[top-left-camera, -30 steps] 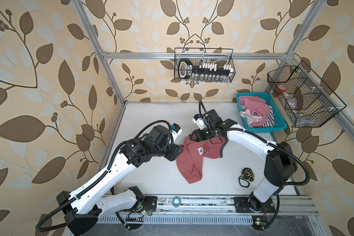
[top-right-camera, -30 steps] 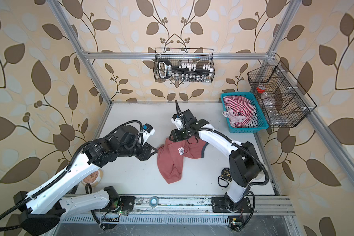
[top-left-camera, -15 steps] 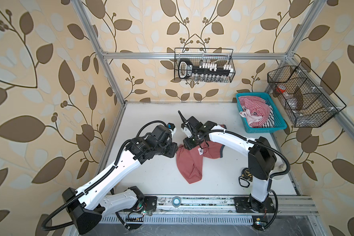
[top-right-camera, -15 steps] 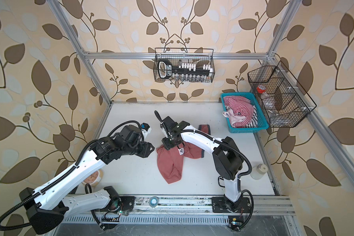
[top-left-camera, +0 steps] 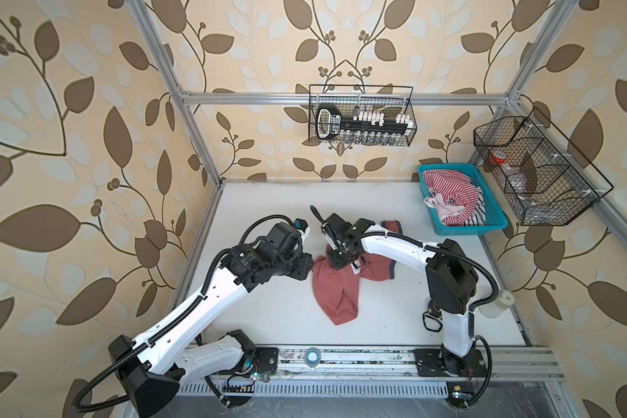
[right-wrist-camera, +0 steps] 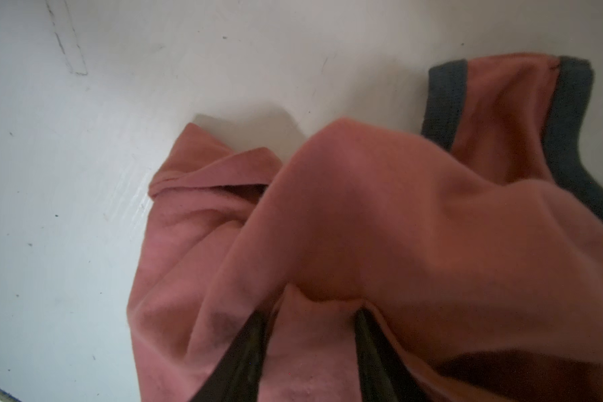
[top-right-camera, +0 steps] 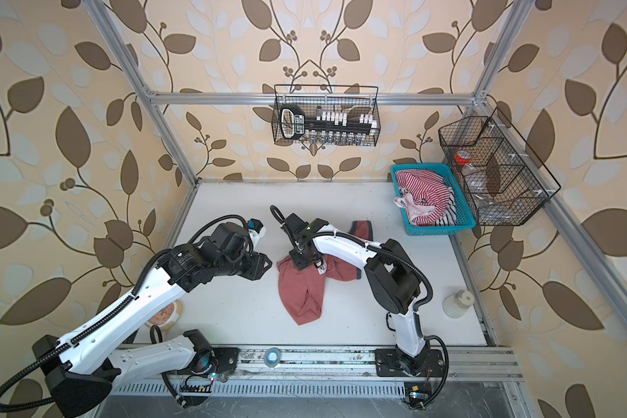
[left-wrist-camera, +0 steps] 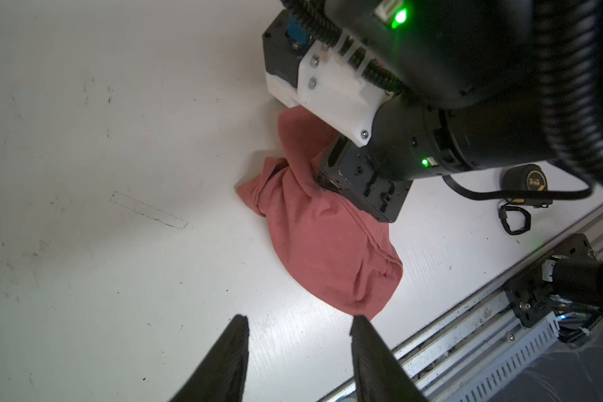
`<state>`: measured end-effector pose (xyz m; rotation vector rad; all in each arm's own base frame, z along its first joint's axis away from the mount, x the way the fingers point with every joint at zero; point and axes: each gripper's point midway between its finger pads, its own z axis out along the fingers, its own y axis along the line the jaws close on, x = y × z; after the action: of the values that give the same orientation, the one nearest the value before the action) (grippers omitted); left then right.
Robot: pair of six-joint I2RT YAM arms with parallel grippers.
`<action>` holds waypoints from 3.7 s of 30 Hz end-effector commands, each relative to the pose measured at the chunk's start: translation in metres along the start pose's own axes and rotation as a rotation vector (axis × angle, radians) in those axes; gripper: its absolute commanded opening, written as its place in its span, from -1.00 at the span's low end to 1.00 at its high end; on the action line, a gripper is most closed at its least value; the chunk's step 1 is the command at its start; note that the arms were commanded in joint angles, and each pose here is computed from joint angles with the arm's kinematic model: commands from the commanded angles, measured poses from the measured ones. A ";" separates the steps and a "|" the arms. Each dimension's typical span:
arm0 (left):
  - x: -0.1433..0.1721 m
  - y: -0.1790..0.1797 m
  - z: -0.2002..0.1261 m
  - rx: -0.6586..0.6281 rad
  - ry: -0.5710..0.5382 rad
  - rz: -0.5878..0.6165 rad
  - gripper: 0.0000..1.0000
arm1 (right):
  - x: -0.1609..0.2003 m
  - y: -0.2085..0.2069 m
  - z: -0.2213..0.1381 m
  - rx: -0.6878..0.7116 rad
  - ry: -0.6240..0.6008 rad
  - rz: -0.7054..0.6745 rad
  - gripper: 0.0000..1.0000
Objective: Fold and stack tank tops
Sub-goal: Smooth out the tank top at the center of the table.
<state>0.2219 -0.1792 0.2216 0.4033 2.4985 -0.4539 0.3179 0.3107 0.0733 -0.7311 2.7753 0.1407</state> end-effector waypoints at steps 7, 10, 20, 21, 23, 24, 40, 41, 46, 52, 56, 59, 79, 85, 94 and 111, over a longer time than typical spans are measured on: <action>-0.001 0.001 -0.002 0.014 -0.014 -0.026 -0.01 | -0.008 -0.026 -0.024 0.007 -0.077 0.091 -0.37; -0.001 0.002 0.000 0.013 -0.010 -0.027 -0.01 | -0.005 -0.035 -0.026 0.008 -0.081 0.117 -0.38; -0.002 0.002 0.000 0.014 -0.006 -0.028 -0.02 | -0.002 -0.036 -0.024 -0.021 -0.078 0.136 -0.52; -0.002 0.002 0.000 0.014 -0.006 -0.027 -0.02 | -0.003 -0.032 -0.024 -0.035 -0.080 0.134 -0.56; -0.002 0.002 0.001 0.011 -0.004 -0.029 -0.02 | -0.006 -0.027 -0.024 -0.056 -0.088 0.133 -0.89; -0.002 0.003 0.001 0.010 -0.004 -0.029 -0.02 | -0.007 -0.026 -0.028 -0.064 -0.098 0.134 -1.00; -0.009 -0.034 0.022 0.201 0.074 -0.066 -0.11 | -0.036 -0.144 -0.245 -0.101 -0.740 0.414 -1.00; -0.007 -0.039 0.026 0.223 0.097 -0.073 -0.12 | -0.040 -0.151 -0.251 -0.101 -0.768 0.429 -1.00; -0.005 -0.050 0.035 0.249 0.146 -0.083 -0.14 | -0.070 -0.169 -0.244 -0.146 -0.802 0.483 -1.00; -0.001 -0.076 0.041 0.298 0.161 -0.049 -0.12 | -0.123 -0.176 -0.203 -0.222 -0.760 0.517 -1.00; 0.002 -0.095 0.055 0.297 0.212 -0.010 -0.13 | -0.162 -0.181 -0.181 -0.265 -0.755 0.554 -1.00; 0.002 -0.108 0.067 0.299 0.243 0.017 -0.13 | -0.181 -0.182 -0.166 -0.280 -0.739 0.569 -1.00; 0.002 -0.053 0.191 -0.150 0.410 0.048 -1.00 | -0.160 -0.179 -0.136 -0.328 -0.704 0.585 -1.00; -0.003 -0.012 0.183 -0.186 0.412 -0.004 -1.00 | -0.144 -0.180 -0.143 -0.329 -0.718 0.590 -1.00; -0.022 0.034 0.152 -0.168 0.383 -0.060 -1.00 | -0.127 -0.177 -0.136 -0.324 -0.679 0.577 -1.00; -0.064 0.041 0.126 -0.135 0.289 -0.155 -0.08 | -0.115 -0.170 -0.101 -0.350 -0.602 0.583 -1.00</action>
<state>0.3484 -0.2019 0.0936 0.2684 2.9452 -0.2019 0.4761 0.1970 0.2121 0.1097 2.2747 0.8123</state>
